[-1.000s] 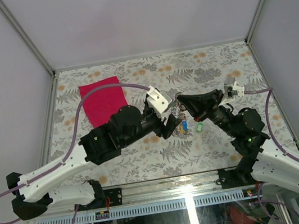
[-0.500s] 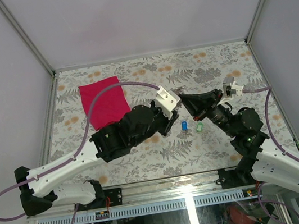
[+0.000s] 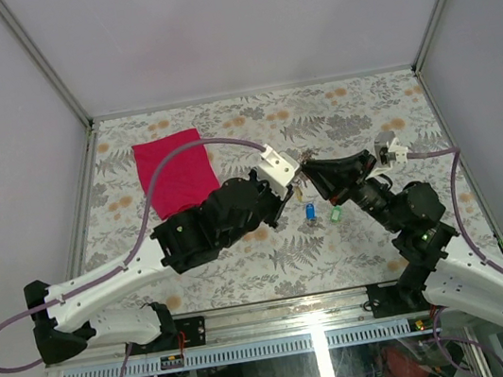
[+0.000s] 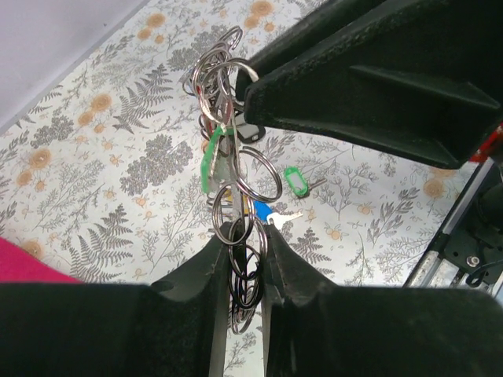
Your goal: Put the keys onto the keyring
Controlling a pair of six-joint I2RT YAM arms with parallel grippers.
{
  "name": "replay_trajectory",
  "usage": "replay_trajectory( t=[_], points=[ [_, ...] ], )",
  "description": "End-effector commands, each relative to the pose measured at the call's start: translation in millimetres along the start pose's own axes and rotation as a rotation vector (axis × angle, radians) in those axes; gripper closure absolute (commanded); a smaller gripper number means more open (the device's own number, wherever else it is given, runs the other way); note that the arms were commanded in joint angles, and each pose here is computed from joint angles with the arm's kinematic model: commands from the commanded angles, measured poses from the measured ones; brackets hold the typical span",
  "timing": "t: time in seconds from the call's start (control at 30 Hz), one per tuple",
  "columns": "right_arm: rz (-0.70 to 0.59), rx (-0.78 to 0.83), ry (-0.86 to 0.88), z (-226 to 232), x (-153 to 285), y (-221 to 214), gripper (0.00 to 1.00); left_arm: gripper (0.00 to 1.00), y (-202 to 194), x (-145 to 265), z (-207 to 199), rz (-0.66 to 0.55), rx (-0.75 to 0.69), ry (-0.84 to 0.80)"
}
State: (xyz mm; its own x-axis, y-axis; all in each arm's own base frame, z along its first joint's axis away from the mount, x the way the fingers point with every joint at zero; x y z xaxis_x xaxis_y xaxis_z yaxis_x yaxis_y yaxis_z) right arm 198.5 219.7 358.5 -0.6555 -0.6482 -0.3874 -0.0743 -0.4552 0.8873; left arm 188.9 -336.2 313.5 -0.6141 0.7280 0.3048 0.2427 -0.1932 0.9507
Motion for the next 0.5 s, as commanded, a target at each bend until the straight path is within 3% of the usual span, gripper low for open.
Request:
replay_trajectory(
  t=[0.0, 0.07, 0.17, 0.33, 0.47],
  points=[
    [0.015, 0.102, -0.015, 1, 0, 24, 0.68, 1.00, 17, 8, 5, -0.075, 0.030, 0.010],
    [0.088, 0.172, -0.047, -6, 4, 19, 0.53, 1.00, 17, 8, 6, -0.072, 0.046, -0.009],
    [0.183, 0.254, -0.106, -20, 13, 11, 0.45, 1.00, 16, 6, 12, -0.065, 0.105, -0.057],
    [0.308, 0.315, -0.245, -48, 30, -6, 0.40, 1.00, 10, -4, 28, -0.026, 0.265, -0.164],
    [0.315, 0.274, -0.322, -57, 36, -8, 0.35, 1.00, 1, -15, 39, -0.011, 0.388, -0.249]
  ],
)
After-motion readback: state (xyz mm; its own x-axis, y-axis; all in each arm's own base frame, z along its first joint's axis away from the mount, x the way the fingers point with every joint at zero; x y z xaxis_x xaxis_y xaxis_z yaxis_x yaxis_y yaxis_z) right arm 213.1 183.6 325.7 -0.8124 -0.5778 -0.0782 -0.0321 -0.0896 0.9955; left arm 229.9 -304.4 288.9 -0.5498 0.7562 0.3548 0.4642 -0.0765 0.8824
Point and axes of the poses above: each gripper's point midway between its finger pads, its own x axis back along the fingers, its own z axis along the line the jaws close on, y = z × x, the point moved 1 cm from there along x, back along the fingers, and after that the axes turned 8 degrees about x, right-handed, at the moved point
